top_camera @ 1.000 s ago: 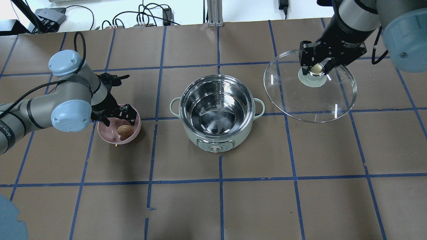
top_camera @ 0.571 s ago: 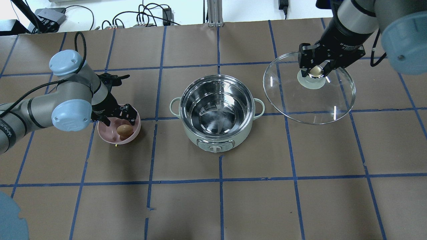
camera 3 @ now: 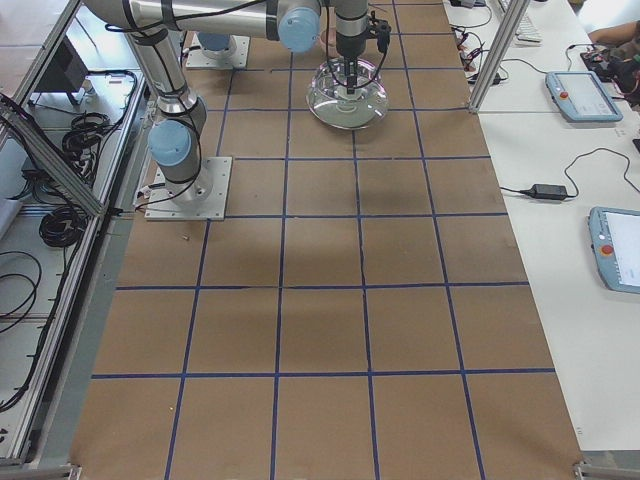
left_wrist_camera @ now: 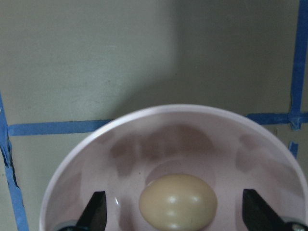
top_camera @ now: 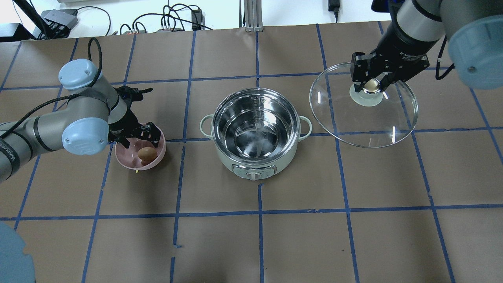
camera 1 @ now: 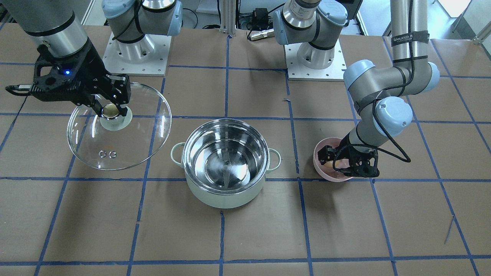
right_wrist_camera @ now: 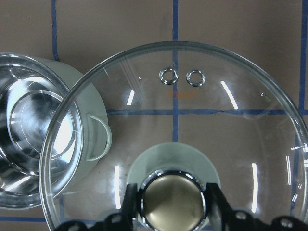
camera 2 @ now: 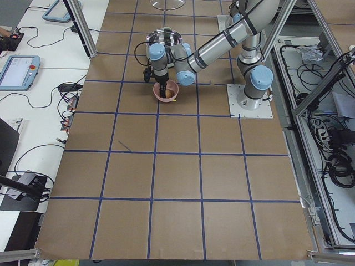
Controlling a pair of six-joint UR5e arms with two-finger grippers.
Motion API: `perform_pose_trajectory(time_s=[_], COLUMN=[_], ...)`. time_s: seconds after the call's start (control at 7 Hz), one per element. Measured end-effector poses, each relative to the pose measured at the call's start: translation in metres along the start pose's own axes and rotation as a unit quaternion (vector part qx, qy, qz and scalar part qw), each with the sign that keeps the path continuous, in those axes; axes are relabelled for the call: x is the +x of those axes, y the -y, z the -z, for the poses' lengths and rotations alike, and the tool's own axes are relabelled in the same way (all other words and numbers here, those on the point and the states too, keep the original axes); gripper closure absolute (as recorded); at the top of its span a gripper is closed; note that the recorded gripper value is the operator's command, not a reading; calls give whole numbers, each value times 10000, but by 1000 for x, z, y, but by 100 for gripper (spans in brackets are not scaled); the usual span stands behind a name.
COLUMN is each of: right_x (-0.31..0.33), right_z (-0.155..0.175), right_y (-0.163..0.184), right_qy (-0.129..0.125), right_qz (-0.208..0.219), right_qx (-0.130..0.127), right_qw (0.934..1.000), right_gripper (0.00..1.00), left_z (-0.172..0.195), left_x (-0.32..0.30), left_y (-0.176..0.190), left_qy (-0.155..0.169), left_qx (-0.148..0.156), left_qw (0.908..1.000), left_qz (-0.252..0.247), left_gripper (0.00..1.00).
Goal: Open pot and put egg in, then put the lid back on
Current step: 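Lower the left gripper into the pink bowl and close on the egg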
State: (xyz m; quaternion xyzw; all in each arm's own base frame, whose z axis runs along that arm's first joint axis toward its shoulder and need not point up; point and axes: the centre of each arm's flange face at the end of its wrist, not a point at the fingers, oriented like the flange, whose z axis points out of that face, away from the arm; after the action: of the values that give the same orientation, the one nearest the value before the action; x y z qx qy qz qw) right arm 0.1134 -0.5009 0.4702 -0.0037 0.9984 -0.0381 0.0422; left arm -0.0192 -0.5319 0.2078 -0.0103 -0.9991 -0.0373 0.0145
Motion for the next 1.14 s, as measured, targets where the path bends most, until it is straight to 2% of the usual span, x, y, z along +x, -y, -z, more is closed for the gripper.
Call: perform_pose_trajectory(time_s=[1.14], right_x=[-1], right_z=[0], right_y=[0], right_qy=[8], right_qz=[10], right_qx=[-1], right_qw=[10000], right_gripper=[61], left_z=[-3], left_x=[0], left_y=[-1], left_qy=[48], left_qx=[91], left_qw=[9999], left_qz=[10], left_gripper=[1])
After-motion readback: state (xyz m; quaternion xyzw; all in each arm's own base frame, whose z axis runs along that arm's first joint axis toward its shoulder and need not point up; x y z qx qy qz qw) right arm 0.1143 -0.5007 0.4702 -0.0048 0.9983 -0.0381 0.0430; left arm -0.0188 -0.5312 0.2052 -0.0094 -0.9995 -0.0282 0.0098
